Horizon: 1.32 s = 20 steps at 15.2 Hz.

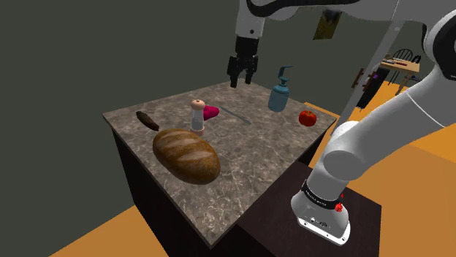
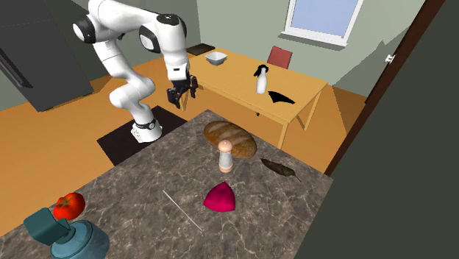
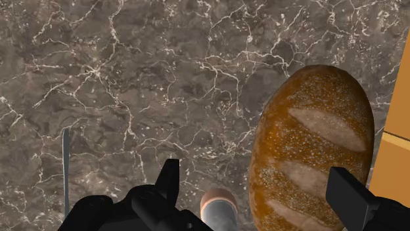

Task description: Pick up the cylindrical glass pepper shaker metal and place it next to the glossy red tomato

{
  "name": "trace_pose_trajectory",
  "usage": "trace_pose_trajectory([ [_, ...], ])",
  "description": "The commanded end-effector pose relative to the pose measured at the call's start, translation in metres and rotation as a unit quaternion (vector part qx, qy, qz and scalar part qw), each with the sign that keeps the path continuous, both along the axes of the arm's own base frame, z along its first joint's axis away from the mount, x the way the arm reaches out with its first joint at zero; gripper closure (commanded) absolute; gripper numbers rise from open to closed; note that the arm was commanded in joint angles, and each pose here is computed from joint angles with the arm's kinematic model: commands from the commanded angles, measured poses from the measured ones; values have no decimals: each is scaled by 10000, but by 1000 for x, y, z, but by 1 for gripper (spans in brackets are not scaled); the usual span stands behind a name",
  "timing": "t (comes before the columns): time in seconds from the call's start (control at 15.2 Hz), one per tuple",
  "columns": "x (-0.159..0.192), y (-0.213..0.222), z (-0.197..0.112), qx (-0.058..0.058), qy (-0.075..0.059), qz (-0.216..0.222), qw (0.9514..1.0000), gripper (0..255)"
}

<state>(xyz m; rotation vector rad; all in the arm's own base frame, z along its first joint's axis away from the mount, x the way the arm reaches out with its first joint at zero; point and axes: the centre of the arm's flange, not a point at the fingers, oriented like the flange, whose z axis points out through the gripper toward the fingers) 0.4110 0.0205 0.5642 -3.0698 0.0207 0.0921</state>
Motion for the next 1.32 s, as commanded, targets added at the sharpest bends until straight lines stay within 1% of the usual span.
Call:
trace_pose_trajectory([
  [0.0,25,4,-10,-46,59,11,10000,0],
  [1.06,225,24,-113,-407,534,98,9977,0],
  [1.19,249,27,-127,-452,593,109,9972,0],
  [1.25,256,27,-131,-465,609,112,9970,0],
])
